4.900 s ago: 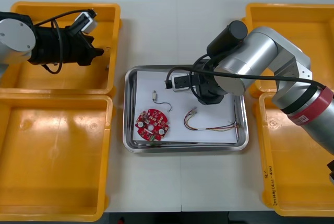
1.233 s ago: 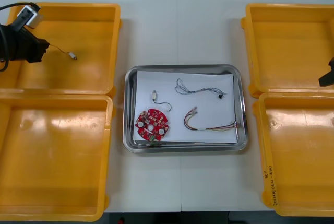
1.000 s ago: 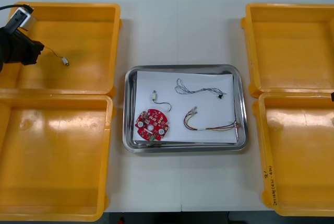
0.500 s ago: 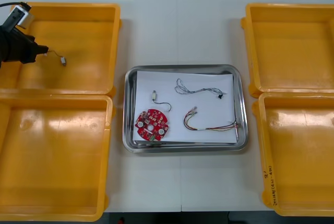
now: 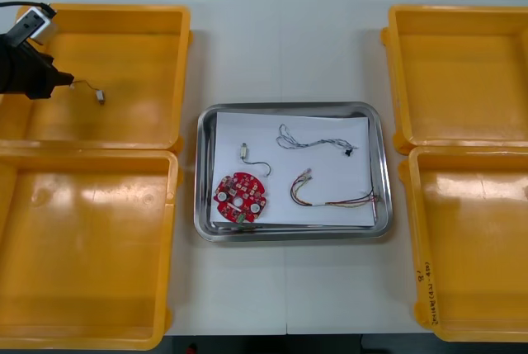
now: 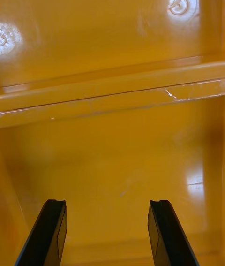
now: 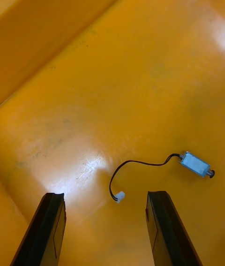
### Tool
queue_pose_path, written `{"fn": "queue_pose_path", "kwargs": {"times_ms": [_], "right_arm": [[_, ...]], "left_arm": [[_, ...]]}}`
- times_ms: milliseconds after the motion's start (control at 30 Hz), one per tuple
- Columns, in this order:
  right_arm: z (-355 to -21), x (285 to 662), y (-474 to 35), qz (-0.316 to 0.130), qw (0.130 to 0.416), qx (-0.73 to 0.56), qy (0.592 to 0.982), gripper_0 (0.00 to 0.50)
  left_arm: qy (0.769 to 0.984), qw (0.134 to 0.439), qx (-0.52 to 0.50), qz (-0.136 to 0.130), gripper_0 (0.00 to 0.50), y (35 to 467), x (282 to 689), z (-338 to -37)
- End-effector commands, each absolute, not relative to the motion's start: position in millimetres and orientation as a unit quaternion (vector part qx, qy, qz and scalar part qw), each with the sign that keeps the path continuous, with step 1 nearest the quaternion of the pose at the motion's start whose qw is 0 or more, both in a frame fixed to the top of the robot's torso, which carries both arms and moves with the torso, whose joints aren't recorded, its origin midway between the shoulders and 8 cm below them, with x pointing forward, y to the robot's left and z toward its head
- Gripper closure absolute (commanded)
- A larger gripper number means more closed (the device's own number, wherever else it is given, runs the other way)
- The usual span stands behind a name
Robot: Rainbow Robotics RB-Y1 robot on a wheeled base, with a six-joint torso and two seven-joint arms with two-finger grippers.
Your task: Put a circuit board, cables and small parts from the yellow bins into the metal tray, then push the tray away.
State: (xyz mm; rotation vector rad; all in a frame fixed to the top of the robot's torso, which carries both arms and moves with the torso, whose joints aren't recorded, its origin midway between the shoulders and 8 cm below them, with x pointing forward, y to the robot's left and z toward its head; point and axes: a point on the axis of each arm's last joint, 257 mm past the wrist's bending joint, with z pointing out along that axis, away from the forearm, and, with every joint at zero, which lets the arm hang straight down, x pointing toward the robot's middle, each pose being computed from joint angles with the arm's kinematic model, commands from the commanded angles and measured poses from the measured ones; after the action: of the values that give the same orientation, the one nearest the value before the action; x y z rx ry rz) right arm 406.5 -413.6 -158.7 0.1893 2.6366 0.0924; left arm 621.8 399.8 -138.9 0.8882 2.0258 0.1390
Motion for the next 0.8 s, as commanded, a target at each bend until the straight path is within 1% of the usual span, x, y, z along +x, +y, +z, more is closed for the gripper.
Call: {"fn": "queue_pose_path", "kwargs": {"times_ms": [33,167,267,367,567,667,800], "right_arm": [[-153,410,-416,0.027,0.27,0.055,0.961,0.0],[-161,413,-412,0.023,0.271,0.043,0.961,0.0],[-162,414,-410,0.021,0.272,0.039,0.961,0.0],[-164,413,-412,0.018,0.27,0.037,0.962,0.0],[-168,411,-411,0.014,0.265,0.025,0.964,0.0],[-171,410,-410,0.016,0.262,0.021,0.965,0.0],[-175,405,-411,0.01,0.259,0.016,0.966,0.0]], "left_arm": [[0.853,0.448,0.265,0.04,0.0,422,614,-102],[0.868,0.436,0.238,0.029,0.0,413,608,-96],[0.874,0.432,0.22,0.025,0.0,406,607,-93],[0.881,0.425,0.206,0.029,0.0,400,605,-93],[0.898,0.411,0.159,0.018,0.0,382,600,-97],[0.906,0.4,0.136,0.017,0.0,376,596,-101],[0.917,0.384,0.11,0.023,0.0,370,592,-107]]}}
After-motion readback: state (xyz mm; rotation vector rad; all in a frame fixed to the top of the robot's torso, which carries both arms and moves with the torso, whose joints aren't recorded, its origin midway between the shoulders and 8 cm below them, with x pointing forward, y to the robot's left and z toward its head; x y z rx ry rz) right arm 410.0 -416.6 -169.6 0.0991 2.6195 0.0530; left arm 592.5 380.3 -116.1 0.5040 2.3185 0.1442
